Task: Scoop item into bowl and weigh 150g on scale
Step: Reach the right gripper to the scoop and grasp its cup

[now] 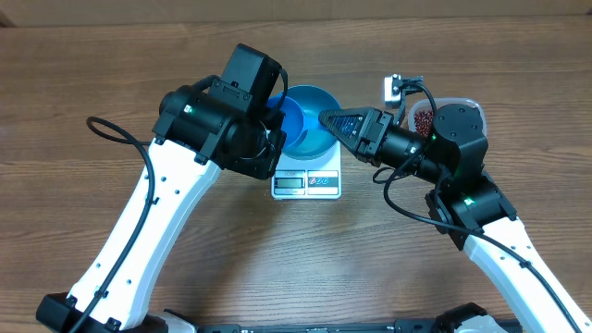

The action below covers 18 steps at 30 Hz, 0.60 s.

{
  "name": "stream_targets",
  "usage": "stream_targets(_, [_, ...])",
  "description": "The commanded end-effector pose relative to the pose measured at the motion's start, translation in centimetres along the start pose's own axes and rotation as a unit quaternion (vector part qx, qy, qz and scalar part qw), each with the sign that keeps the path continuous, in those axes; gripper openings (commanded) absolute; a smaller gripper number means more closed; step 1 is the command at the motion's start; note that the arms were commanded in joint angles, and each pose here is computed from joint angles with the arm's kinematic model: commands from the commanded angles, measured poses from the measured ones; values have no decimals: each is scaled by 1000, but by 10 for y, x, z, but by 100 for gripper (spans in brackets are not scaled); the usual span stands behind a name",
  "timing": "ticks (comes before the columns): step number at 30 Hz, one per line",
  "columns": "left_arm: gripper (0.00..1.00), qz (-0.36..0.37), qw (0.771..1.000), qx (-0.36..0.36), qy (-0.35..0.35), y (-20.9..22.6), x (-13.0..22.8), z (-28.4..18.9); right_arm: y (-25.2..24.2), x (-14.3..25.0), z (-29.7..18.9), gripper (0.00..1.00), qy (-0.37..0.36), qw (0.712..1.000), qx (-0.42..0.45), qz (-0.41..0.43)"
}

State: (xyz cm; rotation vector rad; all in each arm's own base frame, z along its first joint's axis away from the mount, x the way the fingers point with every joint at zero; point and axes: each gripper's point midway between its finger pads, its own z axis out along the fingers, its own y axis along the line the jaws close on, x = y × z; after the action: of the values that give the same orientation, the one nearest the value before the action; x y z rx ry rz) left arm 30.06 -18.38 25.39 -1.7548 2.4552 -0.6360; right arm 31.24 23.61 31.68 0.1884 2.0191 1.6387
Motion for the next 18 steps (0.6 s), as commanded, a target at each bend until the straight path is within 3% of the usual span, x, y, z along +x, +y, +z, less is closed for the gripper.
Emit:
stream_targets(1, [4,-8,1000,13,4,-3,4,-8,8,-4,-1,30,-9,1000,-4,-8])
stream_targets(18, [4,-11,1000,12,5,-3,6,-8,6,-7,-1,23,-18,1000,1,-7])
